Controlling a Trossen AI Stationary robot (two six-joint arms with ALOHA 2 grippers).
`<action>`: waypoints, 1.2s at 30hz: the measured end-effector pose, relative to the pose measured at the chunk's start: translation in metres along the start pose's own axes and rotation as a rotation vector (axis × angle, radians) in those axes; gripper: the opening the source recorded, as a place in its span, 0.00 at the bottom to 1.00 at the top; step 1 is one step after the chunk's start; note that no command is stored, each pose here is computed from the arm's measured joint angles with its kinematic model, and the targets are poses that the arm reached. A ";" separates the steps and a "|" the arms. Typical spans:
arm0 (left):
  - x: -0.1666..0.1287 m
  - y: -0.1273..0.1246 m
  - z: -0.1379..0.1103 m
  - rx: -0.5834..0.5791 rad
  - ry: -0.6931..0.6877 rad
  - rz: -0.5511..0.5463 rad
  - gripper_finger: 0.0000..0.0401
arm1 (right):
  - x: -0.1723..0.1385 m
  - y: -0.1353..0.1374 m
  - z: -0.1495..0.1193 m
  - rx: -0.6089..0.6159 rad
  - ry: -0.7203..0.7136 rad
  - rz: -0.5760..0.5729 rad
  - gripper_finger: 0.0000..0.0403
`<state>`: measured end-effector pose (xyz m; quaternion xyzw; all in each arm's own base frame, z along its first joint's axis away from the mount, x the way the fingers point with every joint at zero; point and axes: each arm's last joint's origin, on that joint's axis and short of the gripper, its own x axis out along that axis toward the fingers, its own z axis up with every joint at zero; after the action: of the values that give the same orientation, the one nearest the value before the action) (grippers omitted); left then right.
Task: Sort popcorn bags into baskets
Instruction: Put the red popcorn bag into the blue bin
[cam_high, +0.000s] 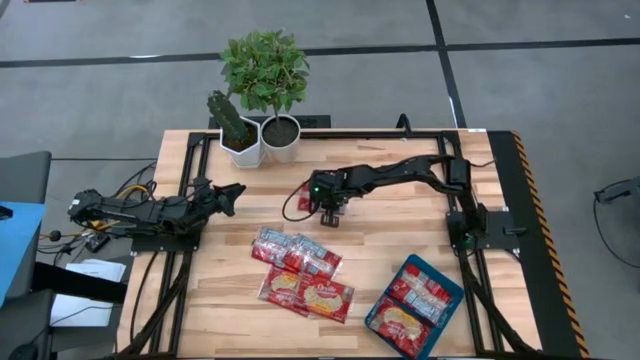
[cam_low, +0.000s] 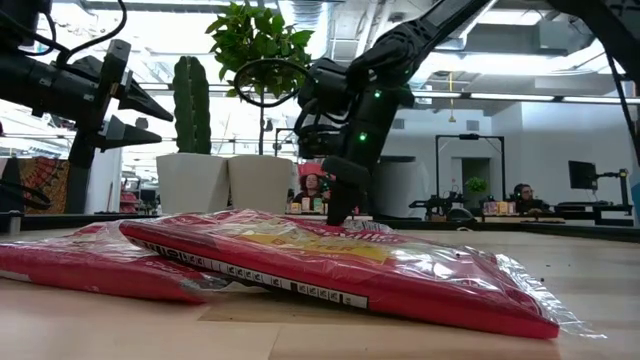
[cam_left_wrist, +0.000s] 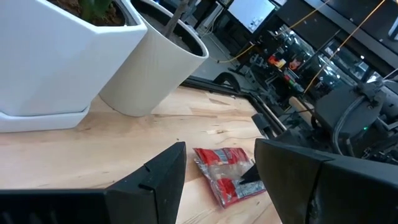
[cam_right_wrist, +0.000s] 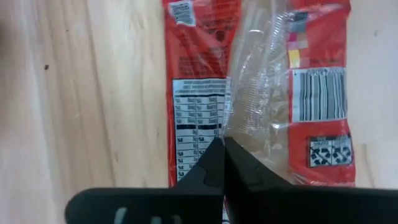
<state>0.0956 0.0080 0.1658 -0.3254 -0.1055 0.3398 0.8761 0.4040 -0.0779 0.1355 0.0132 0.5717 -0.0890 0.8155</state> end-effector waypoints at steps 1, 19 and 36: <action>0.000 0.000 0.000 0.000 0.000 0.000 0.46 | -0.003 0.000 0.000 0.017 0.000 0.002 0.03; 0.000 0.000 0.000 0.007 0.001 -0.001 0.46 | -0.107 0.012 0.002 0.256 -0.146 0.027 0.01; 0.000 -0.001 -0.001 0.023 0.033 -0.042 0.46 | -0.223 0.128 -0.070 0.496 -0.044 0.180 0.00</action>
<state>0.0966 0.0069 0.1661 -0.3185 -0.0938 0.3172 0.8883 0.2859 0.0852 0.3091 0.2615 0.5111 -0.1536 0.8043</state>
